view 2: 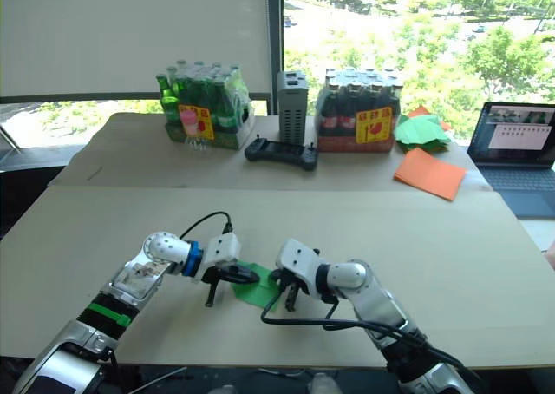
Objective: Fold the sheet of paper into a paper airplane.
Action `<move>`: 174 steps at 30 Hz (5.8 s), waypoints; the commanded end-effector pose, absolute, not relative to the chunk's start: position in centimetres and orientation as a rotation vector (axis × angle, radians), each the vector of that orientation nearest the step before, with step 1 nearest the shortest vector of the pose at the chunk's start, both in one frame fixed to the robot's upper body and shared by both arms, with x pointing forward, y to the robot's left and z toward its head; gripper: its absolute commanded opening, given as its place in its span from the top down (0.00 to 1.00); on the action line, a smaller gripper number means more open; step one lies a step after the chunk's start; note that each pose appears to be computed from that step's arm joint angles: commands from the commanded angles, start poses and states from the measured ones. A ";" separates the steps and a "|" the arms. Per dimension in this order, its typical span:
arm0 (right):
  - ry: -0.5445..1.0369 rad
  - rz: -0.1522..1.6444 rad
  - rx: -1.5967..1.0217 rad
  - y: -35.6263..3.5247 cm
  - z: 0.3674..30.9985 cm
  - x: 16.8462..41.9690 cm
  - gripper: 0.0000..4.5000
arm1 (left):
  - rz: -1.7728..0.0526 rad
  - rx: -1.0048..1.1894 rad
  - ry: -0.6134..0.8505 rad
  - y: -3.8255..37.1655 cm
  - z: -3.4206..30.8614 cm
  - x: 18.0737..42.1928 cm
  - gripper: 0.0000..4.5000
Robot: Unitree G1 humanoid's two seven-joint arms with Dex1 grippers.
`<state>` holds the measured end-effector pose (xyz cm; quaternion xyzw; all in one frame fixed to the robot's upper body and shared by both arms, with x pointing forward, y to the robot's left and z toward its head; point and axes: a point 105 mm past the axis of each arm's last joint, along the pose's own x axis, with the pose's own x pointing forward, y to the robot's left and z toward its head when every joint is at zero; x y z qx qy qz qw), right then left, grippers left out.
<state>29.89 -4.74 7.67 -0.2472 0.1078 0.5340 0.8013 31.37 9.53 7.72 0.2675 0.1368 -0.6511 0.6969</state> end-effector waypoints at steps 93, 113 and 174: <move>-0.194 1.078 -0.594 -4.9 16.9 27.7 1.00 | -1.093 -0.028 0.147 15.3 17.1 30.2 1.00; -0.438 1.119 -1.262 -4.1 9.5 25.7 0.80 | -1.068 -0.079 0.138 15.8 17.3 30.8 1.00; 0.259 1.124 -0.705 -4.2 5.4 27.0 0.99 | -1.292 0.516 0.321 13.6 12.8 32.1 1.00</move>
